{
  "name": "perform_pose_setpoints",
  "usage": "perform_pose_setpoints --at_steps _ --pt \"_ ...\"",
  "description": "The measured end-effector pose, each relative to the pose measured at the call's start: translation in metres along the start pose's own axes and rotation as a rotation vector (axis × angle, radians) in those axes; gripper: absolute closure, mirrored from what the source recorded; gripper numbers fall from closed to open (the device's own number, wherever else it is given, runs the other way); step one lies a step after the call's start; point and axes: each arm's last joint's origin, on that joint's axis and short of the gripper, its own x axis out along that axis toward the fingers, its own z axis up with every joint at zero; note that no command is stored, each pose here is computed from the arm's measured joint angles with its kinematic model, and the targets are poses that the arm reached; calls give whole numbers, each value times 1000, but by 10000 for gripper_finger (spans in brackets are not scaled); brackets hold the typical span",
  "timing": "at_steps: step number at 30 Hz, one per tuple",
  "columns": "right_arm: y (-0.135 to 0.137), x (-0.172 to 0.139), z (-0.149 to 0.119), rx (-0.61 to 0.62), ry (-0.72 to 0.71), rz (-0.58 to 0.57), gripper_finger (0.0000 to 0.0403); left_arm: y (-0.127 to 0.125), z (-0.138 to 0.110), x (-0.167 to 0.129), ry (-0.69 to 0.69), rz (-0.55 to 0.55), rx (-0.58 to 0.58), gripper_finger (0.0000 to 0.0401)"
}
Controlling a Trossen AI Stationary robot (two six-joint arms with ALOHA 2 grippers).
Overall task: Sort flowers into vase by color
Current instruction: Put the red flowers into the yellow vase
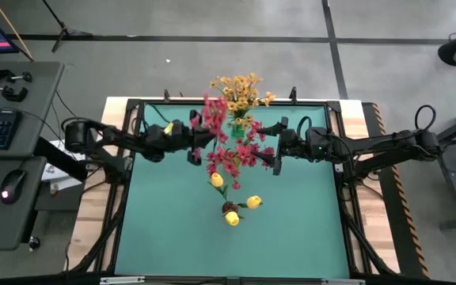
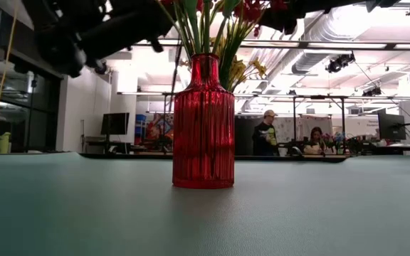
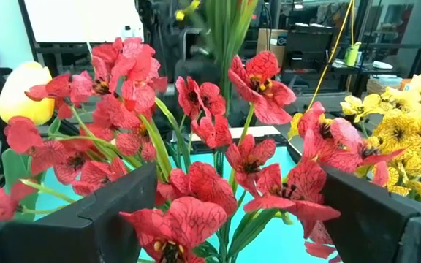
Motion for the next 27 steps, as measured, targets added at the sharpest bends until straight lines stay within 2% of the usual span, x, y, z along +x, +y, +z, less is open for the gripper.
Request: perform_pose_setpoints --at_steps 4,7,11,16,20,27 --pt "0 0 -1 -8 8 0 61 8 8 15 -43 -73 -21 401" --pt "0 0 -1 -10 14 1 61 11 12 23 -71 -83 -16 401" --pt "0 0 -2 -12 21 1 61 13 1 33 -55 -85 -21 401" --pt "0 0 -3 -31 33 2 61 14 -26 52 -19 -99 -44 401" --pt "0 0 -4 -34 41 2 61 15 -28 65 -37 -156 -59 401" --pt "0 0 -6 -46 60 3 61 15 -29 65 -32 -165 -82 401"
